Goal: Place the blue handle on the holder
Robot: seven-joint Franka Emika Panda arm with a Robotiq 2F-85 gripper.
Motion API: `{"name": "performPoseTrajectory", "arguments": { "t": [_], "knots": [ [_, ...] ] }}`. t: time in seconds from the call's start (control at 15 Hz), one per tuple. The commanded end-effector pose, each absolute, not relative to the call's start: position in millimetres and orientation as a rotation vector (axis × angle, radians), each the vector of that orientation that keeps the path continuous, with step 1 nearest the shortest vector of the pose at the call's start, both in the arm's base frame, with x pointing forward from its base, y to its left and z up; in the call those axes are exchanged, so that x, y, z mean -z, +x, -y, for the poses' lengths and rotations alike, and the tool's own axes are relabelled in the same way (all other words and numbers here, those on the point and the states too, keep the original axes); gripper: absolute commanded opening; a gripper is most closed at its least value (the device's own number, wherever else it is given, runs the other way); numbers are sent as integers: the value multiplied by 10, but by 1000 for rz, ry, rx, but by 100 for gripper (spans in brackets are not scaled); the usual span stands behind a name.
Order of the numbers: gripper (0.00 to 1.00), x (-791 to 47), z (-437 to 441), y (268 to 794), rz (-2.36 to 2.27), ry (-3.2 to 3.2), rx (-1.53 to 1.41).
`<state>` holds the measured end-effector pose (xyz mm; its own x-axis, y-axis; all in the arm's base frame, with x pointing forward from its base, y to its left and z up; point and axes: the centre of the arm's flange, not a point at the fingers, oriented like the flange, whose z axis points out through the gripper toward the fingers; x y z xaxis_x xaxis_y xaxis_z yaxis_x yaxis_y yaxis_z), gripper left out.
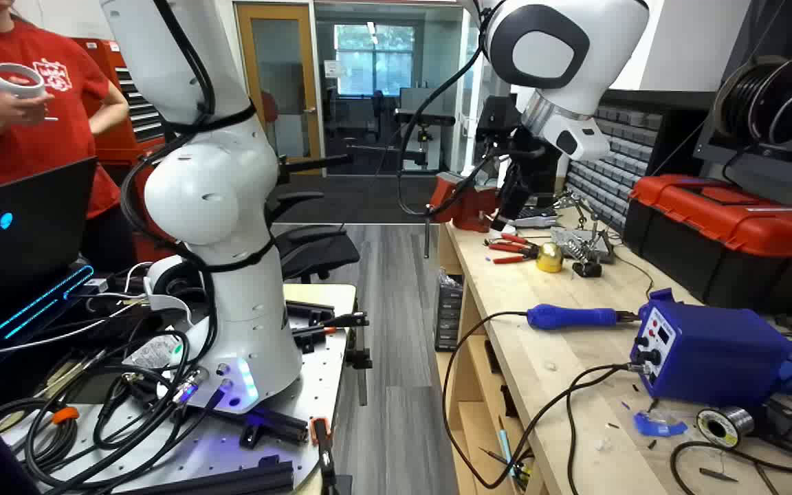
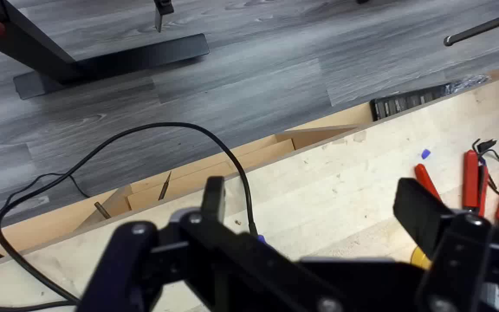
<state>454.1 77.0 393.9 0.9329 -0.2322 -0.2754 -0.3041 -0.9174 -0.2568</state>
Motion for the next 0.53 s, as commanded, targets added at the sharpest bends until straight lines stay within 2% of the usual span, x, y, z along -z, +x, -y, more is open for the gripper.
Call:
{"name": "performPoseTrajectory", "arguments": {
  "t": [0.0,0.47],
  "knots": [
    [100,-3939,-770,4541,-397,-2793,-346],
    [100,-3934,-774,4539,-380,-2796,-340]
  ]
}}
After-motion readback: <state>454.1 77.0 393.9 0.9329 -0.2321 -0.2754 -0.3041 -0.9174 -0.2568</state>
